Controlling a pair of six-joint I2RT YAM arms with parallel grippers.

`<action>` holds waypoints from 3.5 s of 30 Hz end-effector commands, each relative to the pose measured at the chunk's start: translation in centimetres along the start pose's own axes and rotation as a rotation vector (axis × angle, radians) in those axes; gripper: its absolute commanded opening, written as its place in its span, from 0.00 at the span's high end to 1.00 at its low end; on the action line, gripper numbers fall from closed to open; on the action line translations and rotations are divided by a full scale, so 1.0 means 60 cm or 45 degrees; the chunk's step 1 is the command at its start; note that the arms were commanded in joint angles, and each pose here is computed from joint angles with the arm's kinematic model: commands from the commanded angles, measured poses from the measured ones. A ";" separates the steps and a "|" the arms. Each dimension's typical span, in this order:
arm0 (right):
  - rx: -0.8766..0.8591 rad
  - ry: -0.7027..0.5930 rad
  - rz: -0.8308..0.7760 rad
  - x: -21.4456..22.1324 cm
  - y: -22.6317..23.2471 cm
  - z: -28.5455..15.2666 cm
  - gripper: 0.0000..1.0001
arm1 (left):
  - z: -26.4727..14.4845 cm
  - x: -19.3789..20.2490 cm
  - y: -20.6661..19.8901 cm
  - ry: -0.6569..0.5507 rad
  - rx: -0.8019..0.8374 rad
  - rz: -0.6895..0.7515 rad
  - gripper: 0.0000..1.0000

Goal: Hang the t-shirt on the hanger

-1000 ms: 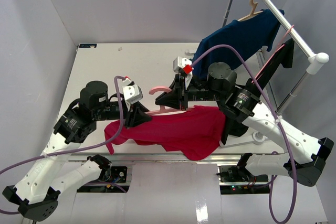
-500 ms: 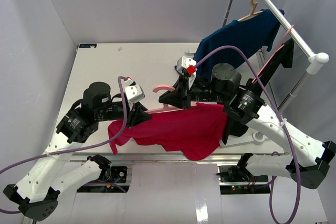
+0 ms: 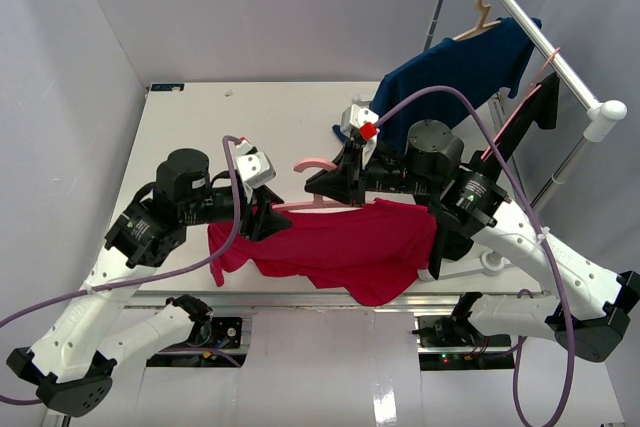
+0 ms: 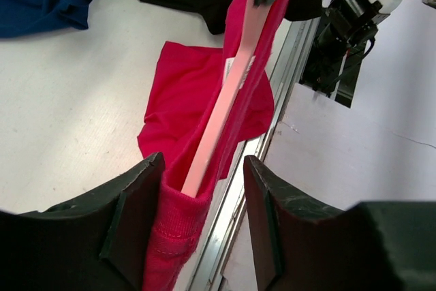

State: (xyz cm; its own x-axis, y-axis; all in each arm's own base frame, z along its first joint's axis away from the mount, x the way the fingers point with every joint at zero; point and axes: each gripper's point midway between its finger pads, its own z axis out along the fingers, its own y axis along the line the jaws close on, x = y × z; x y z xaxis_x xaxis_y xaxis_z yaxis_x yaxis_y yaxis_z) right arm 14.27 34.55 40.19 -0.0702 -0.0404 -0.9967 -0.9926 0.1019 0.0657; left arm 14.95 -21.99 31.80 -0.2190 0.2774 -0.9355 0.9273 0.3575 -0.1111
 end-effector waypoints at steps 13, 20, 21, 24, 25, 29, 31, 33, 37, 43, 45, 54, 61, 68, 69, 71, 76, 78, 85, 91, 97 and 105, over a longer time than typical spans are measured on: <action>-0.066 -0.157 -0.033 -0.063 0.002 0.023 0.92 | 0.024 -0.036 -0.022 -0.019 0.176 -0.046 0.48; -0.057 -0.167 -0.048 -0.076 0.008 0.009 0.92 | 0.019 -0.042 -0.021 -0.038 0.162 -0.015 1.00; -0.043 -0.160 -0.054 -0.075 0.006 0.006 0.92 | 0.015 -0.042 -0.022 -0.047 0.154 -0.003 1.00; -0.016 -0.153 -0.069 -0.074 0.007 -0.006 0.92 | 0.005 -0.040 -0.026 -0.074 0.136 0.025 1.00; -0.010 -0.156 -0.072 -0.075 0.007 -0.009 0.92 | 0.003 -0.039 -0.027 -0.082 0.134 0.031 1.00; -0.002 -0.162 -0.077 -0.079 0.007 -0.012 0.92 | 0.000 -0.035 -0.029 -0.085 0.131 0.032 0.98; 0.001 -0.166 -0.074 -0.082 0.005 -0.010 0.92 | 0.004 -0.031 -0.027 -0.065 0.135 0.017 0.76; -0.002 -0.169 -0.068 -0.084 0.005 -0.007 0.92 | 0.006 -0.026 -0.024 -0.042 0.126 0.001 0.68; 0.000 -0.197 -0.062 -0.094 0.002 -0.002 0.92 | 0.001 -0.019 -0.015 -0.027 0.074 0.005 0.61; -0.023 -0.223 -0.035 -0.104 0.002 0.009 0.92 | -0.012 -0.021 -0.008 -0.036 0.008 0.036 0.60; -0.039 -0.221 -0.023 -0.102 0.005 0.012 0.92 | -0.015 -0.022 -0.005 -0.035 -0.011 0.041 0.60; -0.037 -0.218 -0.031 -0.102 0.004 0.011 0.92 | -0.022 -0.006 0.014 0.003 -0.113 0.024 0.57; -0.056 -0.221 -0.025 -0.094 0.003 0.021 0.92 | -0.032 -0.014 0.012 -0.015 -0.134 0.027 0.54; -0.071 -0.206 -0.012 -0.099 -0.005 0.047 0.92 | -0.041 -0.060 0.000 -0.065 -0.096 0.038 0.41; -0.074 -0.203 -0.014 -0.101 -0.005 0.051 0.92 | -0.043 -0.071 -0.003 -0.075 -0.084 0.042 0.41; -0.075 -0.207 -0.019 -0.108 -0.006 0.058 0.92 | -0.050 -0.092 -0.008 -0.101 -0.075 0.058 0.40; -0.108 -0.205 -0.025 -0.128 0.001 0.078 0.92 | -0.057 -0.104 0.011 -0.083 -0.160 0.056 0.38; -0.119 -0.185 -0.013 -0.124 -0.001 0.095 0.92 | -0.055 -0.097 0.013 -0.080 -0.167 0.060 0.39; -0.162 -0.155 -0.016 -0.125 0.008 0.126 0.92 | -0.058 -0.076 0.033 -0.043 -0.254 0.074 0.39; -0.188 -0.142 -0.019 -0.112 0.018 0.120 0.92 | -0.061 -0.063 0.034 -0.030 -0.266 0.075 0.42; -0.227 -0.152 -0.035 -0.107 0.033 0.104 0.92 | -0.061 -0.059 0.010 -0.042 -0.174 0.086 0.83; -0.212 -0.126 -0.057 -0.090 0.037 0.085 0.92 | -0.055 -0.069 -0.012 -0.086 -0.070 0.116 1.00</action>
State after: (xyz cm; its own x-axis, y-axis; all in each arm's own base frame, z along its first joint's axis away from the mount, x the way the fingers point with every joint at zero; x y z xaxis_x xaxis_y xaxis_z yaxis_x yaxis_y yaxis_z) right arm 13.05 41.74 42.35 -0.0909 -0.0360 -0.9952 -0.9909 -0.0963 0.0940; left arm 14.98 -20.18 36.69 -0.1353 0.2609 -0.9558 0.9054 0.4244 -0.0123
